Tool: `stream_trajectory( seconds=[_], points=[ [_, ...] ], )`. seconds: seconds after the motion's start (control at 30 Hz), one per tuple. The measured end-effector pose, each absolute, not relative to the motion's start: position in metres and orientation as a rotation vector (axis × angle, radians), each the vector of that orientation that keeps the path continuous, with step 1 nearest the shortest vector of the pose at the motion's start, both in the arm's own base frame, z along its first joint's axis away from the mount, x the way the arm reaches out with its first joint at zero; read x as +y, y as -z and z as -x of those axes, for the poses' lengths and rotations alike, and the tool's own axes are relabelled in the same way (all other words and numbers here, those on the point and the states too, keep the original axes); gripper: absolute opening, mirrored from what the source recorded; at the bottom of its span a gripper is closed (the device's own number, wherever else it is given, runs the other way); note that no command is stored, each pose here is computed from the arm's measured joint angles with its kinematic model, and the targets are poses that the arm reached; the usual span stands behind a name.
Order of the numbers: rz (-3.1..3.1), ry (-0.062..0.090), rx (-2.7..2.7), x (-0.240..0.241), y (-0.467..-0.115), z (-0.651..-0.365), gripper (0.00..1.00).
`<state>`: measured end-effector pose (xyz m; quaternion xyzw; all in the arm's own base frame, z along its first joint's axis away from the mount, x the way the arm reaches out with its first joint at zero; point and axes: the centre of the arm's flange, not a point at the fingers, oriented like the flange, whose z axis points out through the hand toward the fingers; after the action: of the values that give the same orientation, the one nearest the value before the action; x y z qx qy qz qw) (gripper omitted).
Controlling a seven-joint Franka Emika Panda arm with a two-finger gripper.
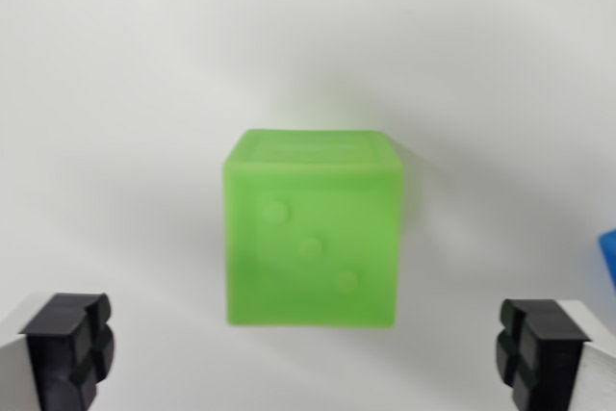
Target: Stack cube
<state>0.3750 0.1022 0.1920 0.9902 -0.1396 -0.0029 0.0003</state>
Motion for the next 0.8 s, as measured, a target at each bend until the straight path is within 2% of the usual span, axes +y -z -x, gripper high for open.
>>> stream_trajectory(
  seconds=[0.13, 0.33, 0.8],
  points=[
    [-3.108, 0.018, -0.439, 0.101, -0.17, -0.374, 1.0],
    [-3.109, 0.012, -0.44, 0.101, -0.15, -0.375, 1.0],
    [-3.109, 0.01, -0.439, 0.101, -0.117, -0.374, 1.0]
  ],
)
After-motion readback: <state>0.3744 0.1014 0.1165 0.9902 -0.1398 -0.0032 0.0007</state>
